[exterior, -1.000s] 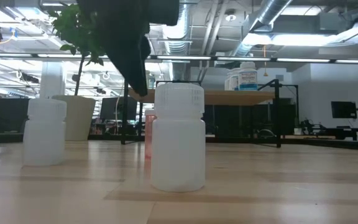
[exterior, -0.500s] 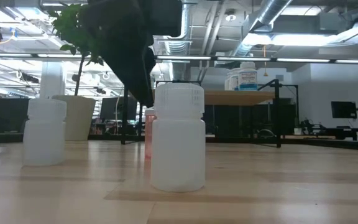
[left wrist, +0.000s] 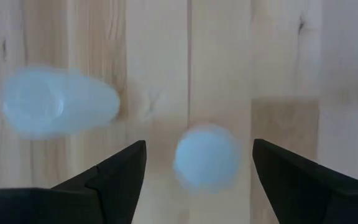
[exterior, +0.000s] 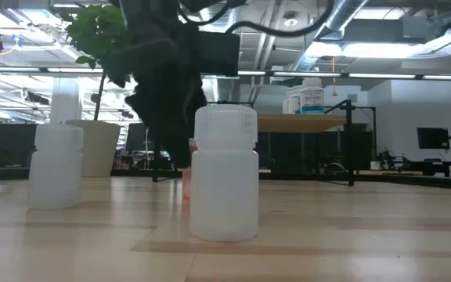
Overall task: Pick and place medicine bottles onto shelf by color
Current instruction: Put the pink pill bottle on the shelf
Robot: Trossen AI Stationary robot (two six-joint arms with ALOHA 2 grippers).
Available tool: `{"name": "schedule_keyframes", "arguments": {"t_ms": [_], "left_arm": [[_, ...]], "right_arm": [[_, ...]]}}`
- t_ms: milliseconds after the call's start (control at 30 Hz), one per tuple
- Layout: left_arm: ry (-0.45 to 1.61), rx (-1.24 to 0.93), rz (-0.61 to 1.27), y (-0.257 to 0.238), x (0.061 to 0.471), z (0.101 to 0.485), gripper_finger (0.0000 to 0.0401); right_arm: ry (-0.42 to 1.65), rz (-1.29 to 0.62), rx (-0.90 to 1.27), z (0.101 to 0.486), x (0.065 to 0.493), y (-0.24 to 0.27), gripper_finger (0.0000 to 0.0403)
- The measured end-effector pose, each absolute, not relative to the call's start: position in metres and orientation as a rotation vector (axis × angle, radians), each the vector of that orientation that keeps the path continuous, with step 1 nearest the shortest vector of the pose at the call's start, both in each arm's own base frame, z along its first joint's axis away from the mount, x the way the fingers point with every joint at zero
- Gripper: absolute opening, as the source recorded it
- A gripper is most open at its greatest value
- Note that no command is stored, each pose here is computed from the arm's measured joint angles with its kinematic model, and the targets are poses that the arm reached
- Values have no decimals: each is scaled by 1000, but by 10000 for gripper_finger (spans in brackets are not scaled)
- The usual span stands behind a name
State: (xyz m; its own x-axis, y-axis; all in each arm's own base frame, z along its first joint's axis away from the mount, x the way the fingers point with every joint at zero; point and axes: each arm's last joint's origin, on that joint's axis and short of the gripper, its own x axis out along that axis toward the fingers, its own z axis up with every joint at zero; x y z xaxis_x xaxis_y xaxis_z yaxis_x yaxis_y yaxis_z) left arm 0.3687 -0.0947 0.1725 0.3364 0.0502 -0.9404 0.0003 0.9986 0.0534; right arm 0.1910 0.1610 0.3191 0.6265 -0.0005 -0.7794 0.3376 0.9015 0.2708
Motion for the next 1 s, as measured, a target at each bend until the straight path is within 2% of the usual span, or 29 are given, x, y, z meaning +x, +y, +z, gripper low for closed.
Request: {"name": "schedule_keyframes", "arguments": {"t_ms": [367,733,1000], "left_arm": [[1194,12,51,-95,371,176,270],[1207,-33,45,-96,371,176,173],[1193,-101,44,-94,370,183,118]], "right_arm": [[874,-197,422,319,191,161,240],[874,-196,420,319,191,161,240],[874,-196,420,320,191,161,240]]}}
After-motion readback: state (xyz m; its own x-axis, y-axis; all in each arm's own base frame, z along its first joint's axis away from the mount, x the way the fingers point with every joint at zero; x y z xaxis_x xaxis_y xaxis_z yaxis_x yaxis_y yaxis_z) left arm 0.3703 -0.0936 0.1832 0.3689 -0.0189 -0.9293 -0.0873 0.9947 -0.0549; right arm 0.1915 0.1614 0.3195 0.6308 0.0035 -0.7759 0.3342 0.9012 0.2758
